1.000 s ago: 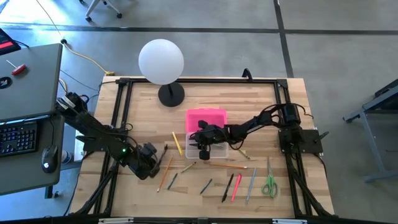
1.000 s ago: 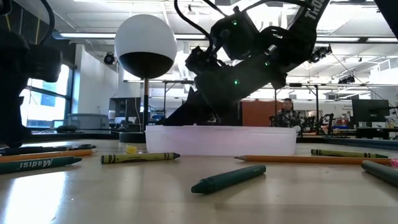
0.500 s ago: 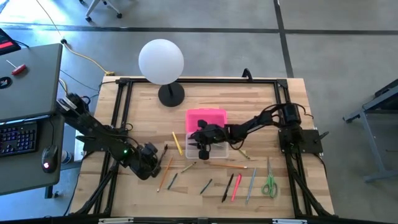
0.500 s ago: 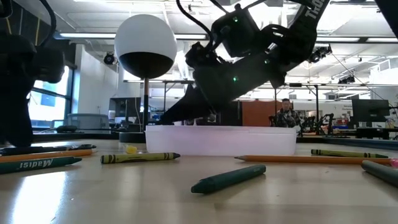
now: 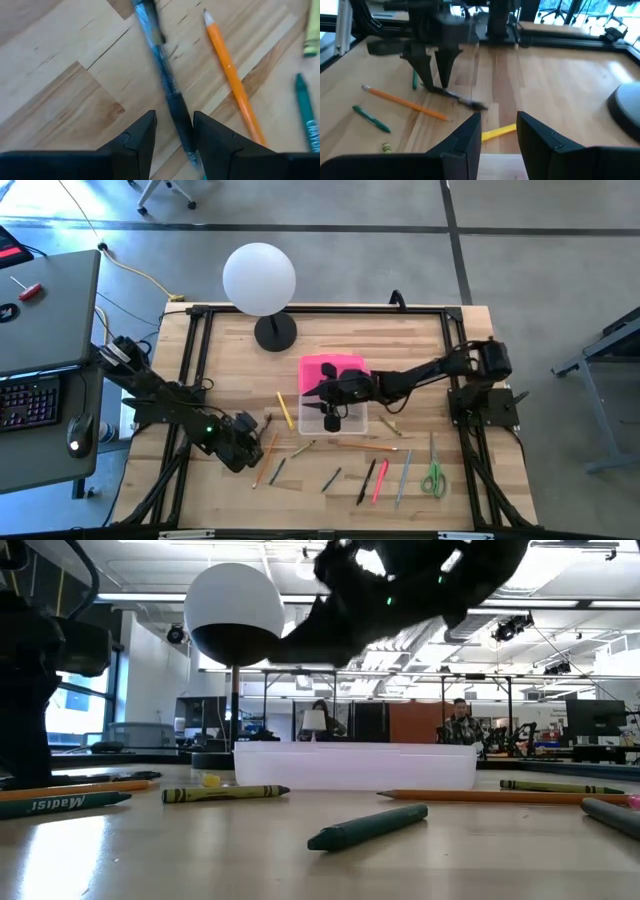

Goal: Pick & place school supplies into a supply box
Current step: Put the black pen into the pink supply box

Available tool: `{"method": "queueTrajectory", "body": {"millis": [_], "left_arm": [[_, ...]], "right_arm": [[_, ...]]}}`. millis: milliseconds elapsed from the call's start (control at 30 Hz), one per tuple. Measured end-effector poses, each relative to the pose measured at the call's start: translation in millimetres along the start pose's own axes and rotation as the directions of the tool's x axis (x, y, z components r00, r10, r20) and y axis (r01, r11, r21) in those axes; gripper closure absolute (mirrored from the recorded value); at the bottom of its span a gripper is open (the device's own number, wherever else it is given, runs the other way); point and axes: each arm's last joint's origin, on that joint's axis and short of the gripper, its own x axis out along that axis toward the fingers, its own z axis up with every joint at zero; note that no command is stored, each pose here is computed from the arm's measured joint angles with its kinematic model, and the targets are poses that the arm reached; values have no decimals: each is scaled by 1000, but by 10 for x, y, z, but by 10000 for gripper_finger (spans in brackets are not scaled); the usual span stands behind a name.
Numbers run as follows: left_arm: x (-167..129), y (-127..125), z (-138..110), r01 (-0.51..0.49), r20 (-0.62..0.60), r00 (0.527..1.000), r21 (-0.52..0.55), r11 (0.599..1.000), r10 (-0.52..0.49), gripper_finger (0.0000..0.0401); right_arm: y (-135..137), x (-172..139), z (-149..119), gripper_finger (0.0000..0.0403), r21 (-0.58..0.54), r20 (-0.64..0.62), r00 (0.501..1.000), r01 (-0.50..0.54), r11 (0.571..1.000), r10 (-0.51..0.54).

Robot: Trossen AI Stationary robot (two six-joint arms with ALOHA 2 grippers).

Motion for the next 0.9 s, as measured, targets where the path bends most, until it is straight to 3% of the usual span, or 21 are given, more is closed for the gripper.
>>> {"method": "queueTrajectory", "body": {"millis": [300,567,700,900], "left_arm": [[123,-59,111,-120,-94,987,83,989,127,231],[195,-36,186,-151,-91,983,124,981,162,240],[188,-42,191,-156,-82,983,130,979,167,286],[177,-84,219,-160,-27,986,108,981,163,378]], "right_arm": [[11,-390,356,299,-15,6,1000,-6,1000,6],[216,-749,442,300,5,-135,988,-70,998,70],[368,-915,425,300,50,-226,967,-105,993,114],[603,-999,384,300,-7,-279,956,-89,996,84]]}}
